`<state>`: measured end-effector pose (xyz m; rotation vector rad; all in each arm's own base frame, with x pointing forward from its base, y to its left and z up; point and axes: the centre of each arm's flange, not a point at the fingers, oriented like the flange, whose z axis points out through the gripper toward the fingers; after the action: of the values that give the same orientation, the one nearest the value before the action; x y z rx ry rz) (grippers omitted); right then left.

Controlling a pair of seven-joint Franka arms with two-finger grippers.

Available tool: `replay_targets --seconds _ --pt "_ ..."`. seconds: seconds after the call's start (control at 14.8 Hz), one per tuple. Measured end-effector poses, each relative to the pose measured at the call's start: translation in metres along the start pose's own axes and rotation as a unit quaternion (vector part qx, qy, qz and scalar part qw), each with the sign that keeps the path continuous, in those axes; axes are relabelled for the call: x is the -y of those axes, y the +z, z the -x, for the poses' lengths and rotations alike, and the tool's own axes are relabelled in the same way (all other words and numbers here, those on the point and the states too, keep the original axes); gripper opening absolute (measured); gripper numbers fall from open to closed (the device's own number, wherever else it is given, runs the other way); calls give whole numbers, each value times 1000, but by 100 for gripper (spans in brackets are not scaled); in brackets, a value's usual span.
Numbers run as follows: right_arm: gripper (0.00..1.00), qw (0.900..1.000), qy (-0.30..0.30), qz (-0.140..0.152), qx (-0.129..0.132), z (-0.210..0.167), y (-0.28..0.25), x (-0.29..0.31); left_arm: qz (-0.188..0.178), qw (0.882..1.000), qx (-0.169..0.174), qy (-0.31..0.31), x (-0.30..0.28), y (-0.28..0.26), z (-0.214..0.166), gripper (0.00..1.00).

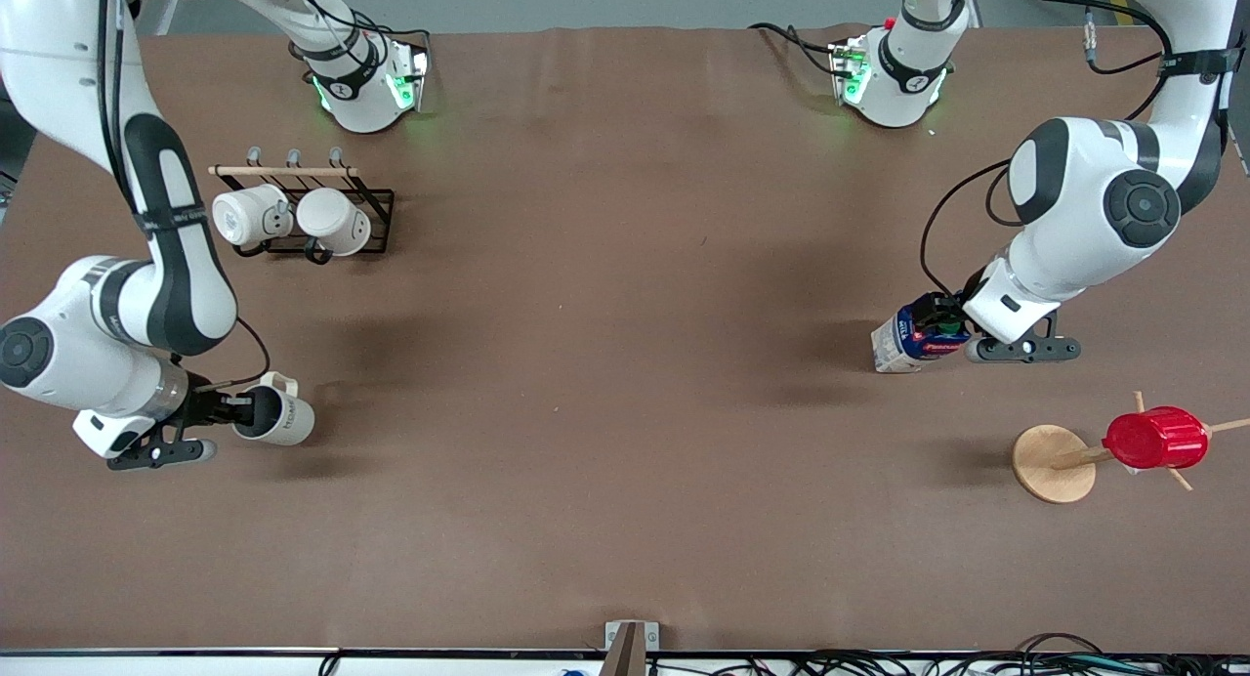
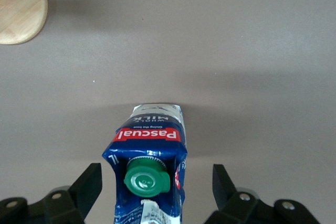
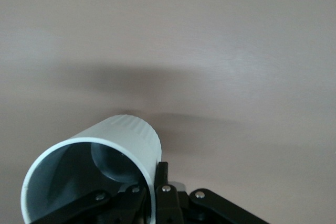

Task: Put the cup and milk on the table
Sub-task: 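Carry the mug and the carton toward the table middle with both grippers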

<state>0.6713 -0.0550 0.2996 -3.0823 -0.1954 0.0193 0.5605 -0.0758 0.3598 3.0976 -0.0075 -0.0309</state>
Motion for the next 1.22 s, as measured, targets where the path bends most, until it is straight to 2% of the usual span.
replay_targets --seconds 0.2,0.41,0.54,0.68,0.74,1.02,1.22 --pt "4 999 31 -27 -1 -7 -52 75 0 1000 4 0 1 7 3 93" --pt "4 996 70 -52 1 -9 -58 173 0 1000 9 0 1 12 3 92" --pt "4 994 96 -51 -11 -8 -56 236 0 1000 12 -1 2 16 4 91" --pt "4 992 119 -33 -32 0 -54 304 0 1000 14 -1 2 18 4 79" --pt "4 990 131 -23 -37 8 -50 339 0 1000 14 -1 2 19 4 79" --pt "4 986 161 1 -44 42 -2 470 -2 1000 14 -2 5 19 3 43" --pt "4 985 163 7 -58 57 38 520 -1 1000 11 -1 4 15 1 43"
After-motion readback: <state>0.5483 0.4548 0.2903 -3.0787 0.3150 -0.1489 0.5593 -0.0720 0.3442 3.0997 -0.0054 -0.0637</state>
